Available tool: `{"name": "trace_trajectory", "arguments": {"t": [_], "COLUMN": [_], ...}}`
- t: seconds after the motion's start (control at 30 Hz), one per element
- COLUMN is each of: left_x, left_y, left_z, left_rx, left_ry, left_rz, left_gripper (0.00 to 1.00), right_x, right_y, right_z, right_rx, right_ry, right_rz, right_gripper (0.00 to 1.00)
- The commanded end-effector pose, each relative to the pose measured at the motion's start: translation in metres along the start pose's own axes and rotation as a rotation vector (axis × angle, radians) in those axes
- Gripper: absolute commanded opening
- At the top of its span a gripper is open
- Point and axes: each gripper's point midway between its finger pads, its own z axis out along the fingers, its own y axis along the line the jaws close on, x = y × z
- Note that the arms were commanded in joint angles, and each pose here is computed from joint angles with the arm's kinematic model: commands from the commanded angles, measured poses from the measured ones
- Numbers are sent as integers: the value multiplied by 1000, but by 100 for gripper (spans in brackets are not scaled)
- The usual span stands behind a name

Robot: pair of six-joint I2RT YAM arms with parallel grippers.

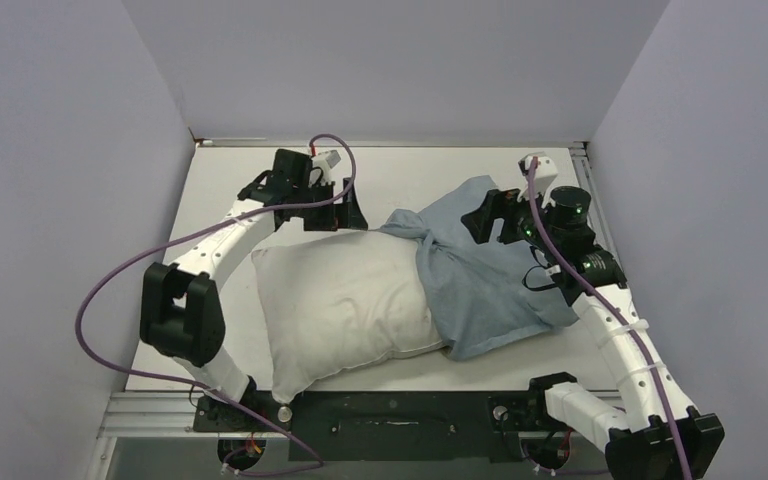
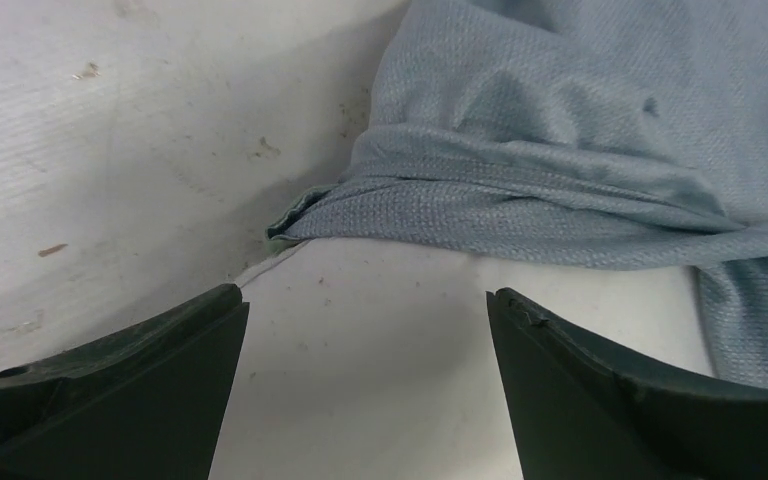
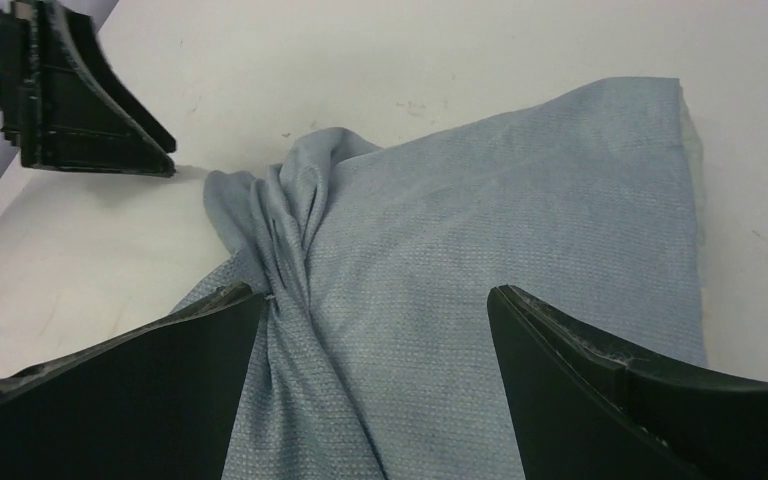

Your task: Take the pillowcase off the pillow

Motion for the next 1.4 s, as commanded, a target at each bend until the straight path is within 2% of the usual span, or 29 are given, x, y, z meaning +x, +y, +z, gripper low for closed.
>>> {"name": "trace_trajectory", "arguments": {"t": [0.0,0.17,0.33,0.47,0.63,0.87,1.1,1.37], "left_x": [10,44,54,42,21,25,23,23], "left_y": [-30,-36,-55,-66,-67,-77,-80,-80], "left_z": [7,16,5,-9,-39,-73,-100,-104], "left_rx": [242,345,365,351,164,-1,-18,-22], "left_ry": [104,205,214,144,-27,-183,-320,-351], "left_rz": [-38,-105,-26,48,247,455,502,521], "left_gripper": [87,51,0,0,0,0,0,0], "right_x": [-2,1,1,-5,-14,-10,9,17], "right_y": [8,13,21,35,59,88,106,138], "right_z": [13,24,37,48,64,90,103,101], "right_rx": [-29,-45,-57,-74,-101,-142,-177,-286], "right_ry": [-13,20,57,70,101,180,266,291], "right_rz": [-54,-76,-108,-159,-237,-331,-353,-397], "right_gripper": [87,88,88,89,88,87,82,74]}}
